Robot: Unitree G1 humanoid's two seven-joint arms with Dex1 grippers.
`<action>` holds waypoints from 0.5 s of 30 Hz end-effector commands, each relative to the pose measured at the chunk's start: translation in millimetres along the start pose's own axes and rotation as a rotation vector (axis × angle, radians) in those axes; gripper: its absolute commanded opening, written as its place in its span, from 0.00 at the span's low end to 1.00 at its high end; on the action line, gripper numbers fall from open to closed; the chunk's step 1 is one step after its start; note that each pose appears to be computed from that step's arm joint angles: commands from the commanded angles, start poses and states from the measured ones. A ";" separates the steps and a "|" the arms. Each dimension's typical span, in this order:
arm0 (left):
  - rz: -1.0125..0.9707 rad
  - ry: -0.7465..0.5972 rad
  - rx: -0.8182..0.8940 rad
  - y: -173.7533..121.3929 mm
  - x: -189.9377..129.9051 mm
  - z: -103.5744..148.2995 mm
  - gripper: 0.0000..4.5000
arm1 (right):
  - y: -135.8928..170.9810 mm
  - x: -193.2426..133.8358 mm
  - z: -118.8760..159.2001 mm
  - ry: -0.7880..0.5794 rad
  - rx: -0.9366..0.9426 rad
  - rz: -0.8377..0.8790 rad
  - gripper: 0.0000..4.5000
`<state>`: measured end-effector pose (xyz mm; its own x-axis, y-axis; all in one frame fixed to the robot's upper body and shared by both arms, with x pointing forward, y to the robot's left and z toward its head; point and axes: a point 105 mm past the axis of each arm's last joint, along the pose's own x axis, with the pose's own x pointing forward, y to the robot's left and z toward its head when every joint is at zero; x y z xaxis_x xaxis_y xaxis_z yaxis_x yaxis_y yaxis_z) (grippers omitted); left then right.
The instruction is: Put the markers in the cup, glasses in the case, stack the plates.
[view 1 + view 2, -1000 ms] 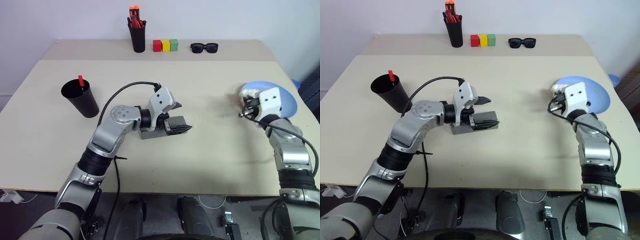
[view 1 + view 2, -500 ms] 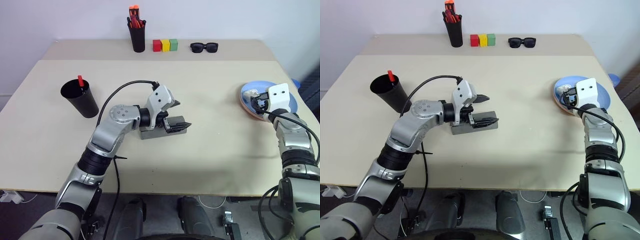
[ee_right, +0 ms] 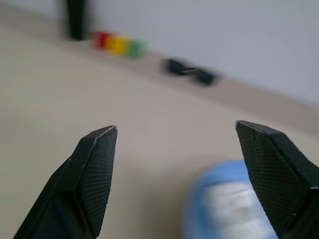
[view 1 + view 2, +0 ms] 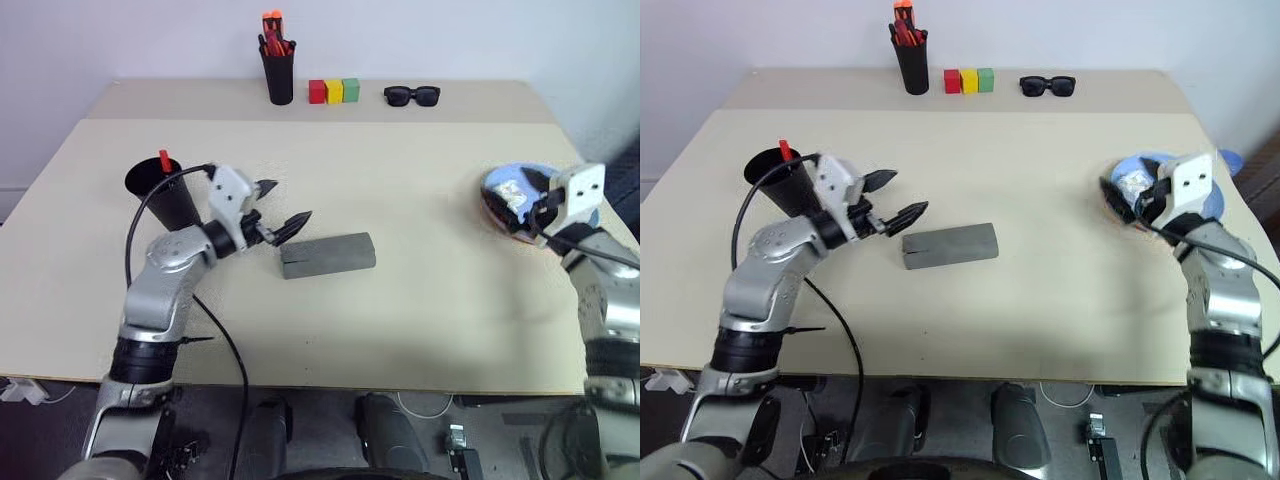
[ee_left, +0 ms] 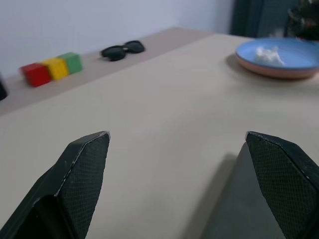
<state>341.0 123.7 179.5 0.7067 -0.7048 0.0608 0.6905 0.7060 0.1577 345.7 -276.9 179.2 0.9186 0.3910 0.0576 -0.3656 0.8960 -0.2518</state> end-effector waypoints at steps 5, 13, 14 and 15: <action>0.035 -0.125 0.093 -13.2 -49.7 7.1 1.00 | 31.3 -53.2 15.7 0.001 -0.048 0.161 0.86; 0.028 -0.054 0.045 -15.8 -103.0 -24.6 1.00 | 47.3 -108.4 -19.7 0.106 0.006 0.180 0.86; 0.026 -0.036 0.043 -15.2 -109.3 -29.0 1.00 | 48.7 -116.0 -25.9 0.126 0.010 0.179 0.86; 0.028 -0.020 0.048 -14.0 -114.1 -32.5 1.00 | 49.5 -121.8 -30.4 0.139 0.015 0.177 0.86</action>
<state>259.0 187.4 130.3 0.7209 -0.6903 0.0610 0.6741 0.7190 0.1693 225.6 -282.9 121.4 0.8447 0.5134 -0.1514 -0.5346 0.8235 -0.1901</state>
